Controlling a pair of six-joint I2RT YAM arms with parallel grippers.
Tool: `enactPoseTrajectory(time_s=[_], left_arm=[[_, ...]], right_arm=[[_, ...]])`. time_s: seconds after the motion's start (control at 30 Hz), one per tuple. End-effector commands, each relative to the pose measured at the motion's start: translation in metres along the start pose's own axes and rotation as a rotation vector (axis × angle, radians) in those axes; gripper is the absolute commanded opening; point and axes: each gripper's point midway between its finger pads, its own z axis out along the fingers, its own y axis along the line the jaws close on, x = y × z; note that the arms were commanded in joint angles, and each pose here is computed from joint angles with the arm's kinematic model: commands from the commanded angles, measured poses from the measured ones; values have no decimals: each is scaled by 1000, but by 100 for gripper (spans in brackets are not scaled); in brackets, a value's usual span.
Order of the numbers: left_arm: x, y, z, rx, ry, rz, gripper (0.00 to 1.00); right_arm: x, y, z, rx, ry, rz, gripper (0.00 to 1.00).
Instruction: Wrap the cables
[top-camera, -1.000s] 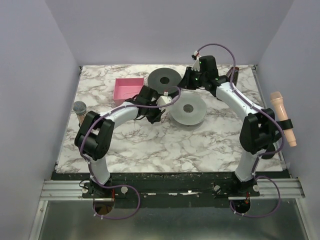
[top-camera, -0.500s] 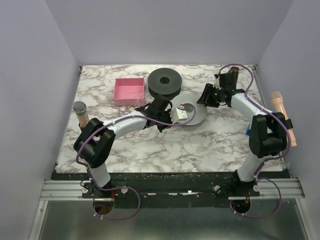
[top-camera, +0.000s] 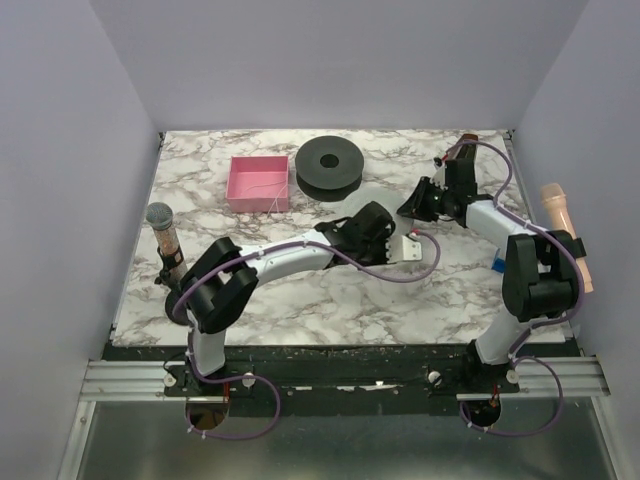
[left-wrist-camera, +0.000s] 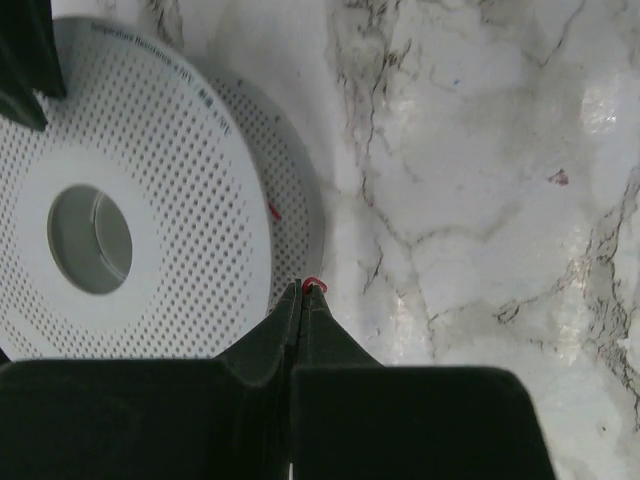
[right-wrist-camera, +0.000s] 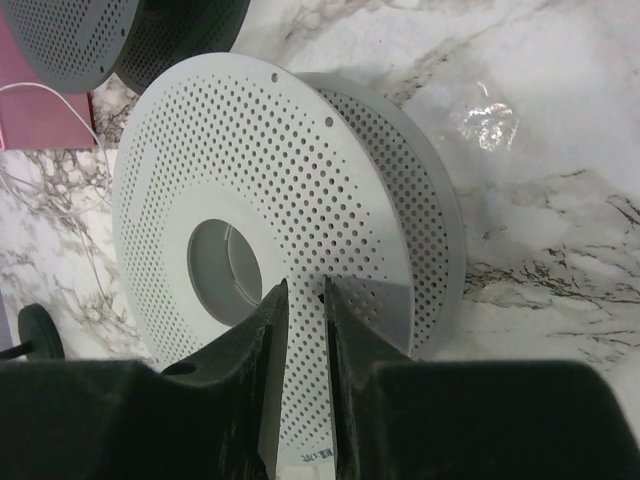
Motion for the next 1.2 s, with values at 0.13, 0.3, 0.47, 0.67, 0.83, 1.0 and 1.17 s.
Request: enactPoseTrajectory(time_s=[0.13, 0.3, 0.47, 0.67, 0.83, 1.0, 1.17], left_arm=[[-42, -15, 39, 2, 28, 198, 0], [-67, -9, 58, -40, -7, 236, 0], [-67, 7, 76, -178, -8, 288, 0], [-82, 39, 82, -391, -16, 365, 0], [-84, 56, 88, -488, 6, 389, 0], [-62, 52, 100, -547, 68, 480, 0], [-51, 53, 110, -559, 120, 481, 0]], right_arm=[[31, -2, 1, -33, 55, 78, 17], [37, 4, -1, -76, 54, 103, 9], [43, 6, -6, -99, 35, 109, 4], [47, 6, -10, -101, 33, 96, 2], [48, 9, -13, -117, 34, 89, 1], [46, 13, -16, -132, 31, 76, 1], [49, 13, -15, -137, 41, 76, 1]])
